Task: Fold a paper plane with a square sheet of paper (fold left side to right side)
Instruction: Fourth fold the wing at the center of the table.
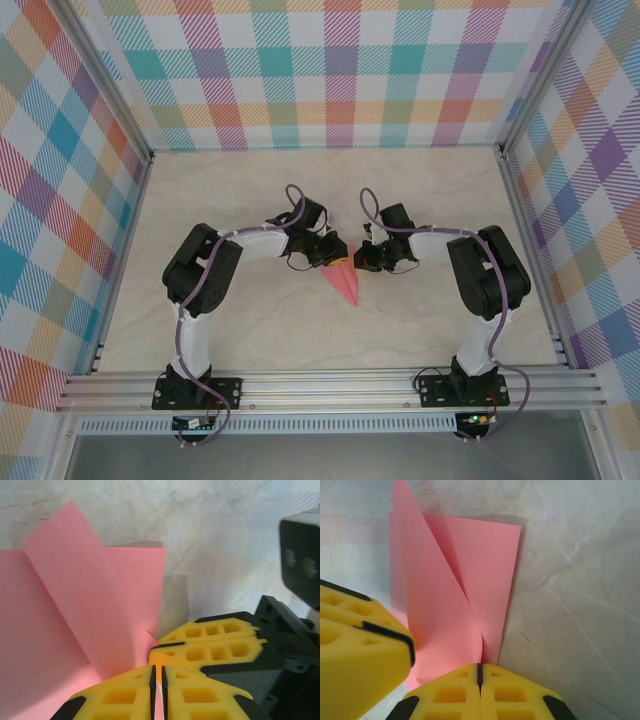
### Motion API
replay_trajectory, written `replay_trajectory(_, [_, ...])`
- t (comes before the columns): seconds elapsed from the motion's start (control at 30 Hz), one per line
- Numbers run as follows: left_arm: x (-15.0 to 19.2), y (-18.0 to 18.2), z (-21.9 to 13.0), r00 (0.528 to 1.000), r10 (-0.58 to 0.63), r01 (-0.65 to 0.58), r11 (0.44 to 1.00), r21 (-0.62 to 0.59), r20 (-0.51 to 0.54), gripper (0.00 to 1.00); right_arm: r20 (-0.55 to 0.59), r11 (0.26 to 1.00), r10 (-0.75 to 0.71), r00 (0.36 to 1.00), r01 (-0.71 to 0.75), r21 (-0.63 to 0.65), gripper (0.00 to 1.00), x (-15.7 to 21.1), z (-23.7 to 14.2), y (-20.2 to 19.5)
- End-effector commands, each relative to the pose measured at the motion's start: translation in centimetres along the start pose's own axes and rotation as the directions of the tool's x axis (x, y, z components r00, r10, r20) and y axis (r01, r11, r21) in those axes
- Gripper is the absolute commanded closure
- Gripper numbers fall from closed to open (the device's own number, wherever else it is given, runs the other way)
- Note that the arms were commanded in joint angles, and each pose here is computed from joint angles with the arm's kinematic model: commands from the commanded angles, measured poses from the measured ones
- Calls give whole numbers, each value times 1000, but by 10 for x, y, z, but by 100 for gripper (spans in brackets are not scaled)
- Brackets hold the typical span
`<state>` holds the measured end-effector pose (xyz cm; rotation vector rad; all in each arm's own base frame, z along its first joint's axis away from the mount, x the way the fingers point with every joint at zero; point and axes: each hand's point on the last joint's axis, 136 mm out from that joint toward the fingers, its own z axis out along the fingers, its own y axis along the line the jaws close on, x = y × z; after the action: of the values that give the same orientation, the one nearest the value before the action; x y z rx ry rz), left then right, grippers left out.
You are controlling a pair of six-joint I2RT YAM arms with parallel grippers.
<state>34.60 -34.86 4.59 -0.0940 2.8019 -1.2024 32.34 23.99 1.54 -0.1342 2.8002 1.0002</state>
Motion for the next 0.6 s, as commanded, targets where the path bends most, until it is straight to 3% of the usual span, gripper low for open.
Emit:
replay_trajectory(0.0, [4,2,5,1000,24,-25,999,-29,-14,87,-70,996,26,997,-19,90,98,20,7,-21])
replay_trajectory(0.57, [20,41,18,999,-30,25,994,-108,-40,87,-65,997,13,998,-8,77,97,16,6,-16])
